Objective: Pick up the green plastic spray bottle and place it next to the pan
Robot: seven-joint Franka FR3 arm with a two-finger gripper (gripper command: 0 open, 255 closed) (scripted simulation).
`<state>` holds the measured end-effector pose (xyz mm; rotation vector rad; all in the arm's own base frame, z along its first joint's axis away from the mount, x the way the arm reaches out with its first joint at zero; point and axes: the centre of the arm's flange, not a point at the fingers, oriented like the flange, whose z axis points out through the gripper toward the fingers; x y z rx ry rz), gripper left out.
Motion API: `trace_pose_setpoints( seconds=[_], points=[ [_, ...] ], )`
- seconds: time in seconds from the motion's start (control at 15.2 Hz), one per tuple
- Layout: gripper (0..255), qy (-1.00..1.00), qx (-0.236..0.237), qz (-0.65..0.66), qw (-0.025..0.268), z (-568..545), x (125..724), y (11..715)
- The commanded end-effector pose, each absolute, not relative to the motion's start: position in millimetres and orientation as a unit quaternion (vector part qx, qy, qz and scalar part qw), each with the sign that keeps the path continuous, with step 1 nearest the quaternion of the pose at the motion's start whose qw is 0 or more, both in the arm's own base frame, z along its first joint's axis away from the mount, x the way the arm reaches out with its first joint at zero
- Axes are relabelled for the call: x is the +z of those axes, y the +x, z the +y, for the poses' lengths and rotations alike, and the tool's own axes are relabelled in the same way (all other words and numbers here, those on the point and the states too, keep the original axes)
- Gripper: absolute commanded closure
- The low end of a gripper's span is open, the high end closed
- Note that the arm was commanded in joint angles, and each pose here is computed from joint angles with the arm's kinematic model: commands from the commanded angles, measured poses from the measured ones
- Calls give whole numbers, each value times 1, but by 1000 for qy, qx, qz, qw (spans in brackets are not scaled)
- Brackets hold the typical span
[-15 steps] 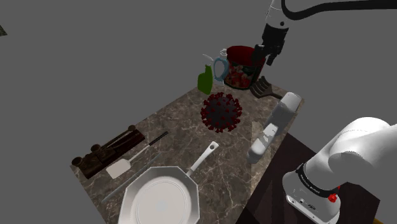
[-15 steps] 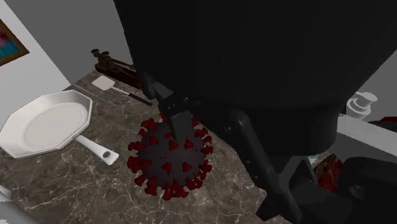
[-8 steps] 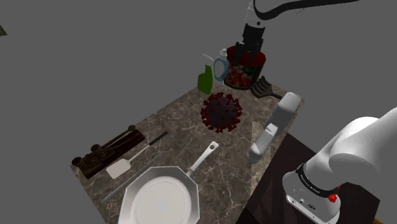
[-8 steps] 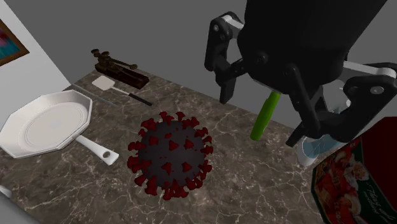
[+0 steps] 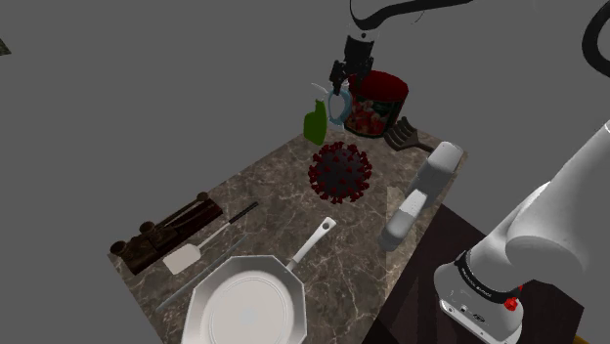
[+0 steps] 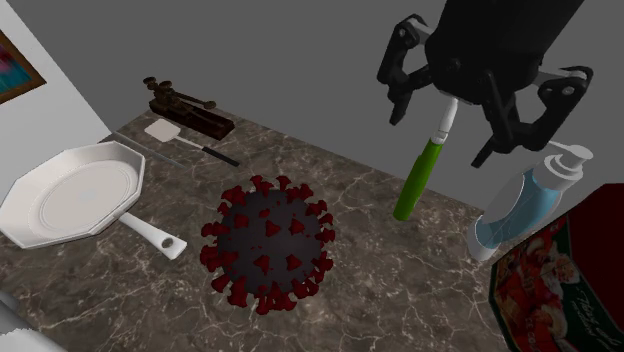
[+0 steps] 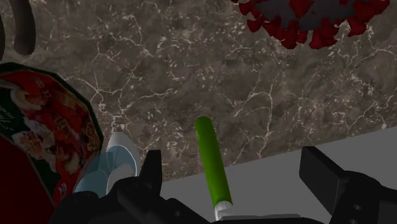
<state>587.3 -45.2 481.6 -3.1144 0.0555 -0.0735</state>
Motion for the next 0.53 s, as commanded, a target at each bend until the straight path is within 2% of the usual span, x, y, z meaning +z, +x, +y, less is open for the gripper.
trace_pose_setpoints(
  seconds=[0.0,0.33,0.46],
  points=[
    [0,-999,-28,15,17,-46,474,612],
    [0,-999,-36,7,27,-44,460,674],
    [0,-999,-36,7,27,-44,450,674]
  ],
)
